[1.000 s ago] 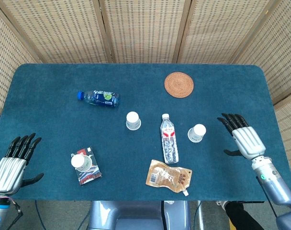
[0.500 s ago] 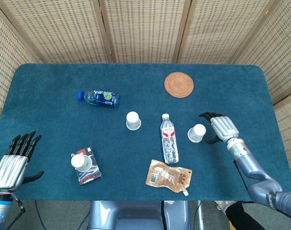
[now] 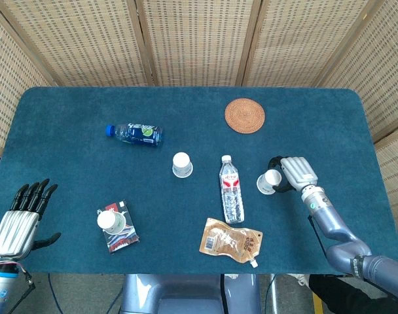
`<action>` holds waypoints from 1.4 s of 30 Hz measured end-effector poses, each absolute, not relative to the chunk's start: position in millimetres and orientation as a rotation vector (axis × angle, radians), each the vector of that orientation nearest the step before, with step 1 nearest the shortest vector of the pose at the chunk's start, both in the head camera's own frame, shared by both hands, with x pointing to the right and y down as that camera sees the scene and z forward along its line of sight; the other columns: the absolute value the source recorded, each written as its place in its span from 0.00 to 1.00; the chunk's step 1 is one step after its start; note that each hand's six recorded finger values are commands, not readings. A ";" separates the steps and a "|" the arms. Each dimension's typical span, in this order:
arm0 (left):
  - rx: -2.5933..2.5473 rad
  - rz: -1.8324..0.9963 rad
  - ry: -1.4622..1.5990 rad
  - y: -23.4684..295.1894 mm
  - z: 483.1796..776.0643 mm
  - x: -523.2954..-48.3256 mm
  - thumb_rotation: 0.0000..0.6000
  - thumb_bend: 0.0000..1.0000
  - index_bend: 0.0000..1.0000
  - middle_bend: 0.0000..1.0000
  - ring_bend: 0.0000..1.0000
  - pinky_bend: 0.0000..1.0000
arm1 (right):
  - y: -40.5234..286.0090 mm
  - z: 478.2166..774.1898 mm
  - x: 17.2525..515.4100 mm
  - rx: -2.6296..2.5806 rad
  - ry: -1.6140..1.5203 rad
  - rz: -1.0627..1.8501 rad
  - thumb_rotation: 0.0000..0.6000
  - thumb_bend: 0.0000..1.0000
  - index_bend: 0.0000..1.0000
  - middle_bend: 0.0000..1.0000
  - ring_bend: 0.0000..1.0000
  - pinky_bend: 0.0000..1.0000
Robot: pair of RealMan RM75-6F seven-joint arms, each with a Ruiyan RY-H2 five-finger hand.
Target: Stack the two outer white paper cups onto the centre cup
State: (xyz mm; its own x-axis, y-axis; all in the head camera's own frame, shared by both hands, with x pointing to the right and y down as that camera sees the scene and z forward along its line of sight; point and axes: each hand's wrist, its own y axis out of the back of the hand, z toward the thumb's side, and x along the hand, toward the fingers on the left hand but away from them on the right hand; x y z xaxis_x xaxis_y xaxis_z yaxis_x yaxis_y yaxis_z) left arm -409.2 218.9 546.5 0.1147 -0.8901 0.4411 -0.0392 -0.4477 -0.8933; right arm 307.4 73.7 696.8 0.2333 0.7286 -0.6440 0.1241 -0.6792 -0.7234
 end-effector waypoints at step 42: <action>-1.723 -1.497 1.002 191.4 556.5 -427.8 1.00 0.00 0.00 0.00 0.00 0.00 | -15.5 598.9 49.0 -1.998 -0.649 1.077 1.00 0.48 0.49 0.51 0.50 0.55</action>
State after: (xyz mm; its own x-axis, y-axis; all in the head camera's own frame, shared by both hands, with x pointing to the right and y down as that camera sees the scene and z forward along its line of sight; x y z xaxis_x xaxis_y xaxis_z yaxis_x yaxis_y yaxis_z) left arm -427.8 191.4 556.5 0.0619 -0.8622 0.5028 -0.1365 -0.5064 -0.8514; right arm 49.0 -15.5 598.9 0.5147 0.7194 -0.4664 0.0770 -0.5806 -0.8105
